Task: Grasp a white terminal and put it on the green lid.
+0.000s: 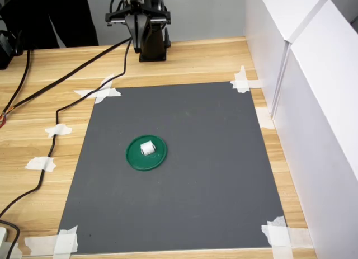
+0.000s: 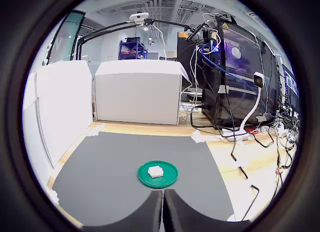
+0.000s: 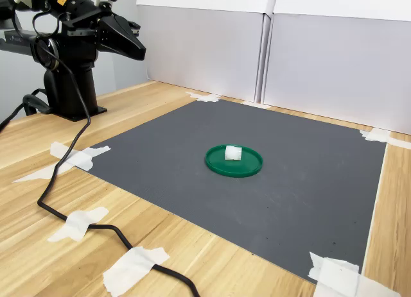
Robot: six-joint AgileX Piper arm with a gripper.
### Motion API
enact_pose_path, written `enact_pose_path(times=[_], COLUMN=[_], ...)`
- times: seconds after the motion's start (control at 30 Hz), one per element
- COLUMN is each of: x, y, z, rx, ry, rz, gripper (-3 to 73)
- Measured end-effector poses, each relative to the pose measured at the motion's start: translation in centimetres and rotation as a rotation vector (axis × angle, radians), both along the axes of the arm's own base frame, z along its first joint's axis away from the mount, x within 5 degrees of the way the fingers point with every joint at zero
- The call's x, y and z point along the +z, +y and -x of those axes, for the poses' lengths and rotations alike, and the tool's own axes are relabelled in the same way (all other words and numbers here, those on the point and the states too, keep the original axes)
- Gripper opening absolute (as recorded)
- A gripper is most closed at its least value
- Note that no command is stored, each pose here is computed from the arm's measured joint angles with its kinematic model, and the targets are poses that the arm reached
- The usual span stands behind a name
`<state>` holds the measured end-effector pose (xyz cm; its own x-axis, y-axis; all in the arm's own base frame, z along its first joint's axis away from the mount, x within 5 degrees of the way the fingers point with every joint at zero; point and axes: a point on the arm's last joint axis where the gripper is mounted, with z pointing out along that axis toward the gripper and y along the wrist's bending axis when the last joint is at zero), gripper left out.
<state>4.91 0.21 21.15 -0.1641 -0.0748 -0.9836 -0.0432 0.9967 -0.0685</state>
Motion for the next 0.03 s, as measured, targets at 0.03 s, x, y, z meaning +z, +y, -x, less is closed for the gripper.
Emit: enact_pose_path(times=[0.03], x=[0.00], y=[0.00], z=[0.01], rx=[0.000], ry=[-0.001], rz=[0.000], gripper=[-1.6])
